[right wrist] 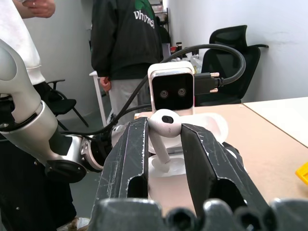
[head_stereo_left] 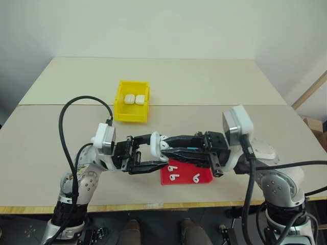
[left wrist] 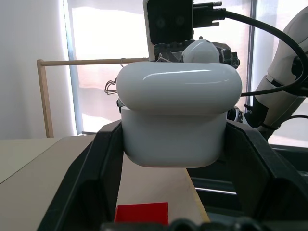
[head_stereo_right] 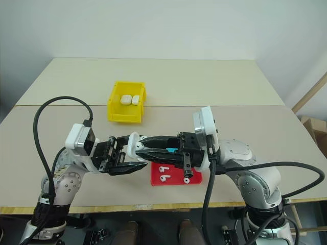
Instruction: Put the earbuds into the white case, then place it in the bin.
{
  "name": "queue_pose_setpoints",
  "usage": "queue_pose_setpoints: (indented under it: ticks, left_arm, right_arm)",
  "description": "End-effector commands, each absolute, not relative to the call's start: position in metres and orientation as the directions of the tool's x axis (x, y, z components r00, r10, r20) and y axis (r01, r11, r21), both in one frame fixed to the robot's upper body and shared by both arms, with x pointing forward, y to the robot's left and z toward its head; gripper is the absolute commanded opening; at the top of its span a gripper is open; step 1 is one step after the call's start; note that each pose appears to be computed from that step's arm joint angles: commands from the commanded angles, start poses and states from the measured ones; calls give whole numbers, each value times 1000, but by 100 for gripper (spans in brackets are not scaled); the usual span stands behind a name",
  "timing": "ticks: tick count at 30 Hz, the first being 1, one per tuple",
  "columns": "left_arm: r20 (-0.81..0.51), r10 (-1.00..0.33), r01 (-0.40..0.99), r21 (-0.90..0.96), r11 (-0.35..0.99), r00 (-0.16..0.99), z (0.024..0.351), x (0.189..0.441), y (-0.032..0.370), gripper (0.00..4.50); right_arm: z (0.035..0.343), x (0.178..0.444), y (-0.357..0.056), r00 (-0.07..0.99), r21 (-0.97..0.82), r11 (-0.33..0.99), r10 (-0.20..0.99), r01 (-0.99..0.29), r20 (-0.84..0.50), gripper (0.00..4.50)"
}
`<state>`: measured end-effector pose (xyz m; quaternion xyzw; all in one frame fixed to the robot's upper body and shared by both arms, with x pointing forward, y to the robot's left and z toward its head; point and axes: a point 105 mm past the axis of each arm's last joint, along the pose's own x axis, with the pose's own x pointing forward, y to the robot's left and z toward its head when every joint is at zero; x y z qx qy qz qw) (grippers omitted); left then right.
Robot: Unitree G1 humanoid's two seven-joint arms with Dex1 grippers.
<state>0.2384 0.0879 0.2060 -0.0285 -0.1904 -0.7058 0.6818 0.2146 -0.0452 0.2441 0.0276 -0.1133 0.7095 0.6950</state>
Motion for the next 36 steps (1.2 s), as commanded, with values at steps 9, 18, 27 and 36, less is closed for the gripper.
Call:
queue_pose_setpoints:
  ticks: [9,18,27,36]
  left_arm:
    - [312,-945,959,283,-5,-97,214,233,88,283]
    - [315,-944,958,288,-3,-98,214,232,89,283]
    - [316,-944,957,291,-3,-99,214,232,89,283]
    - [313,-945,957,291,1,-95,213,233,89,283]
  right_arm:
    - [246,209,-43,-47,-162,-18,982,-987,180,127]
    - [245,209,-44,-46,-162,-20,986,-987,161,127]
    - [243,209,-44,-47,-173,-21,987,-985,151,127]
    - [244,208,-44,-58,-196,-26,986,-980,158,127]
